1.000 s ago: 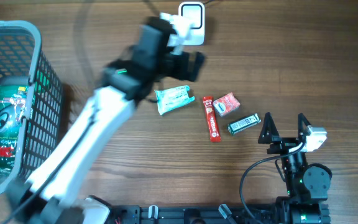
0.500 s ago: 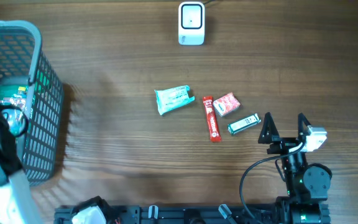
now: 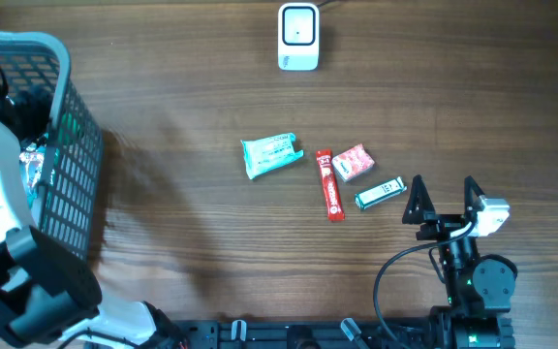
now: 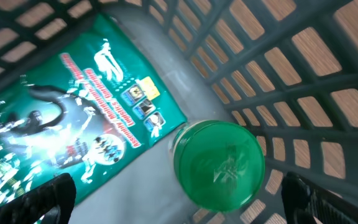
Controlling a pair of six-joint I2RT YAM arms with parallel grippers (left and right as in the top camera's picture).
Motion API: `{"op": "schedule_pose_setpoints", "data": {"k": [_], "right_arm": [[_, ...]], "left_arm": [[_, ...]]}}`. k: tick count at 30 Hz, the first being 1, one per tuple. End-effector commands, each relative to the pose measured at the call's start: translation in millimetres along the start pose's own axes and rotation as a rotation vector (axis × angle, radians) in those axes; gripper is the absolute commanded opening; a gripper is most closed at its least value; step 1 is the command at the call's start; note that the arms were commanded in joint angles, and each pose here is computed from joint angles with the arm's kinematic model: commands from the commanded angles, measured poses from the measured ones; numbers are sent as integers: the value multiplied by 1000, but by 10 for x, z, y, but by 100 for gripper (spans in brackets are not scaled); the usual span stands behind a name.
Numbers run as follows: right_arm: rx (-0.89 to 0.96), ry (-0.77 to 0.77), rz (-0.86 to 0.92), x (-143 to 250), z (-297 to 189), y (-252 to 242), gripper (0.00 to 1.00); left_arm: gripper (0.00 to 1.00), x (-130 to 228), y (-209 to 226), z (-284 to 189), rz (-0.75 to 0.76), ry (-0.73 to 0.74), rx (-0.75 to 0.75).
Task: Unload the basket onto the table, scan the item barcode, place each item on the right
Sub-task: 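Reach into the basket and grasp the green-capped Knorr jar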
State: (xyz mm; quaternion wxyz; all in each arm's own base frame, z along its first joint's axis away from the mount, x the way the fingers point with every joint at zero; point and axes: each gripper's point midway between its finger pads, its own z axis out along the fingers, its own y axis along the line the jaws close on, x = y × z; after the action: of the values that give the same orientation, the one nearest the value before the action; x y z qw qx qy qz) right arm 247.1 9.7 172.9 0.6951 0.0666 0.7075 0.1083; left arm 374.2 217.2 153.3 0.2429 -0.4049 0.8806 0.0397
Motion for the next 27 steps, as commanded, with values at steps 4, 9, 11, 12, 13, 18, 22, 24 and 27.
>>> {"op": "schedule_pose_setpoints", "data": {"k": [4, 9, 11, 12, 13, 18, 22, 24, 27], "right_arm": [[2, -10, -10, -18, -4, 3, 100], [2, -10, -10, -18, -4, 3, 100], [2, -10, -10, -18, -4, 3, 100], [2, -10, -10, -18, -4, 3, 100], [2, -10, -10, -18, -4, 3, 100], [2, -10, -10, -18, -4, 3, 100], [2, -10, -10, -18, -4, 3, 100], [2, -10, -10, -18, -4, 3, 99], [2, -10, -10, -18, -4, 3, 100]], "left_arm": [[100, 42, -287, 149, -2, 44, 154], [100, -83, -311, 71, -432, 120, 331], [100, -176, -395, -43, -529, 167, 482], [100, -260, -372, -103, -596, 181, 545], [100, -302, -317, -118, -634, 182, 558], [100, -315, -216, -107, -627, 171, 547], [100, -197, -162, 67, -372, 78, 350], [100, -125, -44, 134, -298, 58, 223], [100, -53, 140, 173, -253, 48, 84]]}}
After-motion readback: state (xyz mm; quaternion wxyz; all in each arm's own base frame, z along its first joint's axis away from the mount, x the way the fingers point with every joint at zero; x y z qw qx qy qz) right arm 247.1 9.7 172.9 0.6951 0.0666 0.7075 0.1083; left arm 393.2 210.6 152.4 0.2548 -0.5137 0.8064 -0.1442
